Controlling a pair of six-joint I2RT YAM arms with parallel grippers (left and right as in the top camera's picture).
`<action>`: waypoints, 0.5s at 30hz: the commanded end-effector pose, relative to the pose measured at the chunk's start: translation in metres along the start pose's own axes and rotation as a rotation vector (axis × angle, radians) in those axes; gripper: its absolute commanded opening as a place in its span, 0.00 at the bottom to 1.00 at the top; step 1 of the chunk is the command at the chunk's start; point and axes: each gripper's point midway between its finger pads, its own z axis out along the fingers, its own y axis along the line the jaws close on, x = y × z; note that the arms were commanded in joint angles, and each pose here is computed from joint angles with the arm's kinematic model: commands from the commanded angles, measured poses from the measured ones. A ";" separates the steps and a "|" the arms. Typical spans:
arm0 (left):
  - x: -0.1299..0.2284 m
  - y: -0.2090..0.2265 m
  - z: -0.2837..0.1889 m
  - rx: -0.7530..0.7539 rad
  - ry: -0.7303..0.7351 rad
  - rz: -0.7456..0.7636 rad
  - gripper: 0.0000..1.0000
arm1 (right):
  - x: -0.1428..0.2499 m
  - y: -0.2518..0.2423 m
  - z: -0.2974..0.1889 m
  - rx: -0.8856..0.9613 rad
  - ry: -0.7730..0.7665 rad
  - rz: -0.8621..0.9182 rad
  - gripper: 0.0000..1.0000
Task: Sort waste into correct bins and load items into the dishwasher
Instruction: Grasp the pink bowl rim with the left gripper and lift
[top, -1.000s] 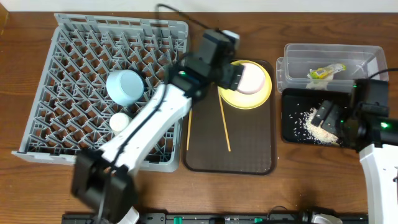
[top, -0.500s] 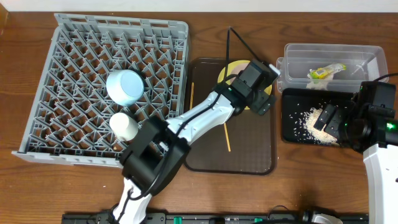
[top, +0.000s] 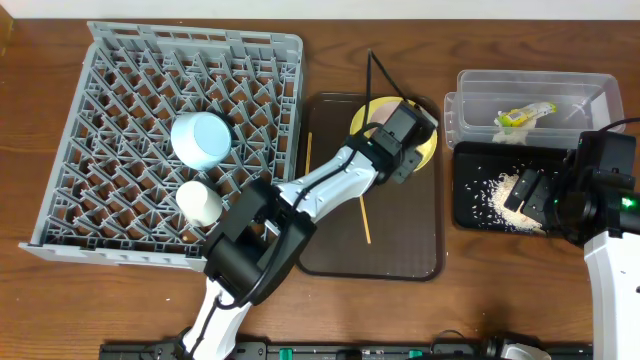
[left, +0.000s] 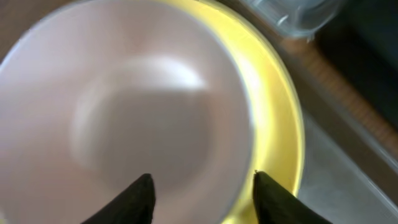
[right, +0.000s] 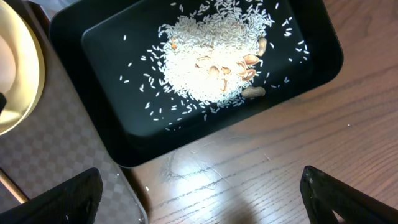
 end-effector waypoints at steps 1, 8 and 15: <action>0.013 0.016 0.006 -0.063 0.050 -0.004 0.47 | -0.003 -0.001 -0.005 -0.007 -0.014 -0.002 0.99; 0.020 0.017 0.006 -0.063 0.077 -0.005 0.28 | -0.001 -0.001 -0.005 -0.008 -0.009 -0.003 0.99; 0.005 0.017 -0.011 -0.063 0.035 -0.007 0.06 | -0.001 -0.001 -0.005 -0.008 -0.007 -0.003 0.99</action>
